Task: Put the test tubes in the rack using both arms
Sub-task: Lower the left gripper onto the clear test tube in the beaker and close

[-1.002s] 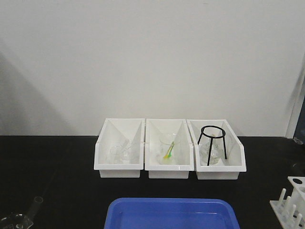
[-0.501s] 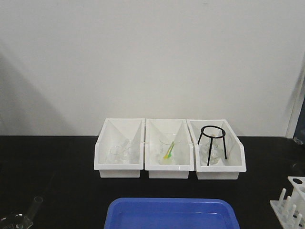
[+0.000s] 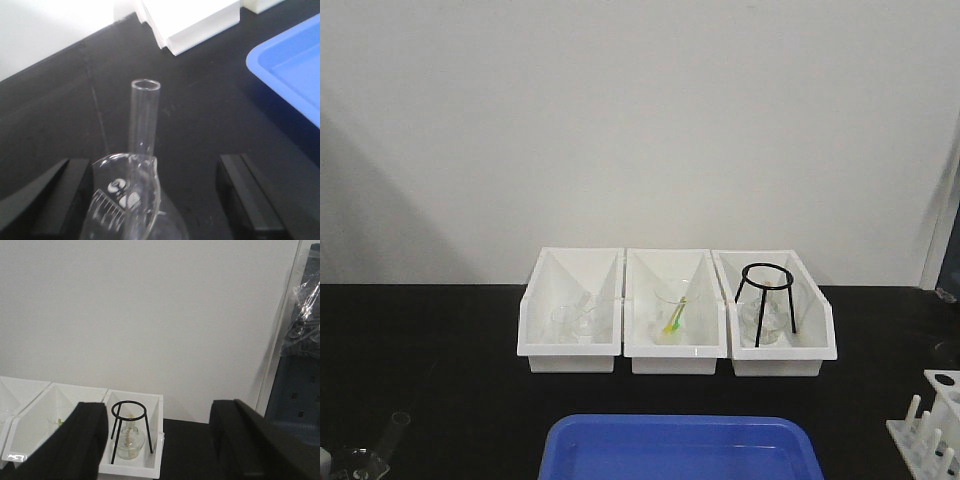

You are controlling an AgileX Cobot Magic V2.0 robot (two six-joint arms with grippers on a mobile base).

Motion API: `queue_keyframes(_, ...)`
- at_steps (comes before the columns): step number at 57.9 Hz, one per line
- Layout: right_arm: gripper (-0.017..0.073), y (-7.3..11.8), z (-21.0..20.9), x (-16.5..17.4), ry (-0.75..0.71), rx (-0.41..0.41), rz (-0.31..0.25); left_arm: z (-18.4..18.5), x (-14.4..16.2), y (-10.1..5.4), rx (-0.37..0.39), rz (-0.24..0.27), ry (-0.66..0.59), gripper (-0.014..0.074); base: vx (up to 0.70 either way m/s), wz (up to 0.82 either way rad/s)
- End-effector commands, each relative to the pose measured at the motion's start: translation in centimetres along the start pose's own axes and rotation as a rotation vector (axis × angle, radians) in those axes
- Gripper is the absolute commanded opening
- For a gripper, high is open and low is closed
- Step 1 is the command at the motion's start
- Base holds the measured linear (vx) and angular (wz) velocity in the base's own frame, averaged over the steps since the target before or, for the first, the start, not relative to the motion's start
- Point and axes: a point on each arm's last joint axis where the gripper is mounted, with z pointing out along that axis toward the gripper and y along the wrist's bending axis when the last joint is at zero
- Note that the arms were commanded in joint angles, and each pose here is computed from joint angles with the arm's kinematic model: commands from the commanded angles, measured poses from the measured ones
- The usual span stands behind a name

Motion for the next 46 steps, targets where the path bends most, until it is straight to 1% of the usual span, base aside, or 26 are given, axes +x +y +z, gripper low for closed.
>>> queue_keyframes(1, 0.0484, -0.2, -0.2, -2.0, -0.123, 0.010, -0.008, 0.7, -1.7, 0.3, -0.028, -0.003, -0.162, 0.0591, 0.00, 0.00)
queue_keyframes(6, 0.0484, -0.2, -0.2, -2.0, -0.123, 0.010, -0.008, 1.6, -1.5, 0.2, -0.029, -0.006, -0.190, 0.0591, 0.00, 0.00)
queue_keyframes(10, 0.0484, -0.2, -0.2, -2.0, -0.123, 0.010, -0.008, 2.2, -1.2, 0.1, -0.035, -0.019, -0.200, 0.0591, 0.00, 0.00)
queue_keyframes(17, 0.0484, -0.2, -0.2, -2.0, -0.123, 0.010, -0.008, 3.2, -0.4, -0.1, -0.029, -0.025, -0.178, 0.0591, 0.00, 0.00)
queue_keyframes(22, 0.0484, -0.2, -0.2, -2.0, -0.123, 0.010, -0.008, 3.7, -0.1, -0.2, -0.028, -0.010, -0.173, 0.0591, 0.00, 0.00)
queue_keyframes(26, 0.0484, -0.2, -0.2, -2.0, -0.123, 0.010, -0.007, 4.0, 0.1, -0.1, -0.040, -0.024, -0.181, 0.0591, 0.00, 0.00)
queue_keyframes(32, 0.0484, -0.2, -0.2, -2.0, -0.122, 0.010, -0.007, 4.5, -0.1, 0.3, -0.076, -0.052, -0.186, 0.0591, 0.00, 0.00)
queue_keyframes(46, 0.0484, -0.2, -0.2, -2.0, -0.122, 0.010, -0.007, 5.4, -1.4, 0.8, -0.085, -0.044, -0.191, 0.0591, 0.00, 0.00)
